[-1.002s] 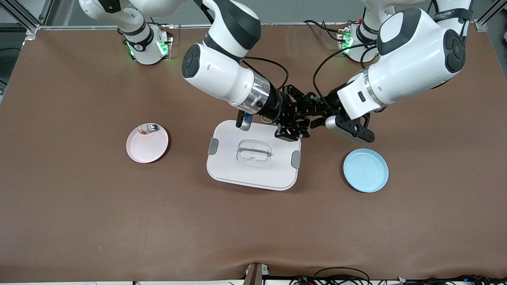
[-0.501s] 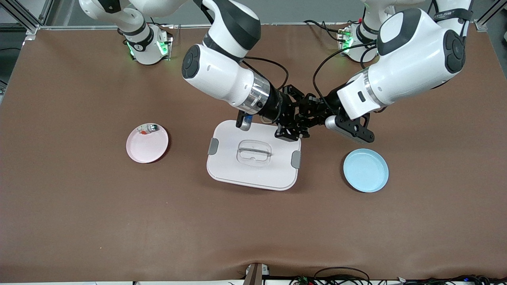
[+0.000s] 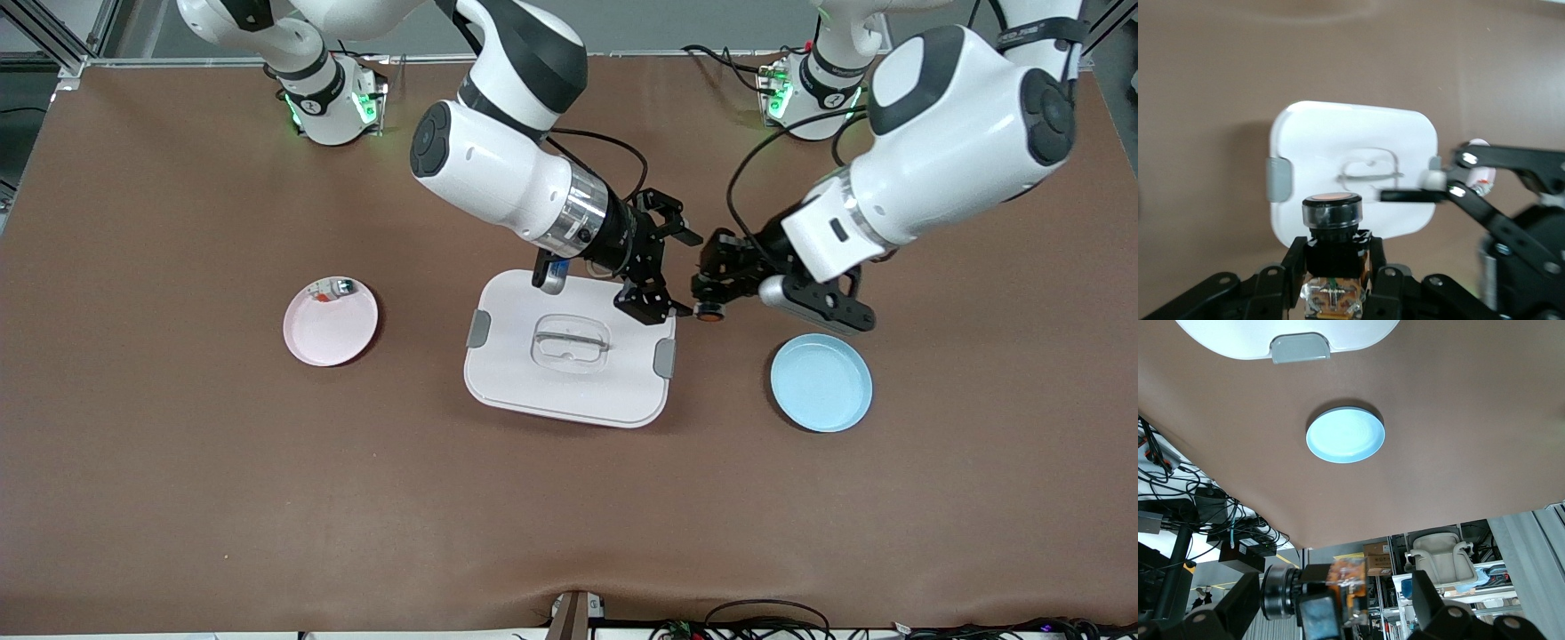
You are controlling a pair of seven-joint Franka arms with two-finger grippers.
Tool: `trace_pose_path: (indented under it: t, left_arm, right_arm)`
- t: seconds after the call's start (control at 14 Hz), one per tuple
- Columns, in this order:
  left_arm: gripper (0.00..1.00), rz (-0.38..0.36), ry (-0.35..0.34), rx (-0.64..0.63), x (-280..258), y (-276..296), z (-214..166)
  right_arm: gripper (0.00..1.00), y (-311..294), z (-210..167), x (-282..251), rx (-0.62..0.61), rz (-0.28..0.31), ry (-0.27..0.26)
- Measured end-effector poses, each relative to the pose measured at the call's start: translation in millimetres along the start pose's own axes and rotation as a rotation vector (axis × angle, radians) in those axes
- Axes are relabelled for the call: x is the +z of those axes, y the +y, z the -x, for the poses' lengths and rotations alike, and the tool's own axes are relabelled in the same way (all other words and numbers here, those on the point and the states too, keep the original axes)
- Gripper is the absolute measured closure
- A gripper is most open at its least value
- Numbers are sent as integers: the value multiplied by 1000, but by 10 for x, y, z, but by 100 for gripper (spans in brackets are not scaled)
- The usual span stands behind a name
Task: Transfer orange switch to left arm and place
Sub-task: 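Carry the switch toward the blue plate while the right gripper withdraws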
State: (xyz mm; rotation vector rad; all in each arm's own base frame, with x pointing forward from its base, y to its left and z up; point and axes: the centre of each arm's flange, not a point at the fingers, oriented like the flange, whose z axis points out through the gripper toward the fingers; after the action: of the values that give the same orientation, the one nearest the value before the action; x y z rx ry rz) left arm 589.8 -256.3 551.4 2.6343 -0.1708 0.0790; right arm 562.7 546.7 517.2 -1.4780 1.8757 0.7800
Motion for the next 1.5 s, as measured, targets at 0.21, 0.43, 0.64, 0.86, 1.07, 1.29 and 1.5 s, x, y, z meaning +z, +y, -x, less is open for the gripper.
trace_pose_path:
  t: [0.21, 0.43, 0.64, 0.86, 1.07, 1.29, 1.5]
  left_arm:
    - [58, -60, 2, 1, -104, -169, -25]
    - [58, -123, -13, -13, -254, -390, -16]
    - [58, -143, -7, -60, -417, -721, -63]
    - [58, -197, -6, -76, -516, -1013, -88]
    - [58, -272, -9, -43, -510, -1086, -93]
    - [58, -322, -31, 42, -485, -1191, -99]
    - [58, -382, -85, 145, -466, -1423, -99]
  right_arm:
    - [0, -39, -46, -13, -19, 18, 24]
    - [0, -140, -193, -67, -140, 97, 95]
    - [0, -275, -459, -179, -368, 229, 215]
    - [0, -530, -734, -598, -644, 371, 294]
    - [0, -673, -985, -1041, -912, 530, 373]
    - [0, -786, -1149, -1412, -1083, 633, 416]
    - [0, -993, -1433, -1955, -1289, 778, 435]
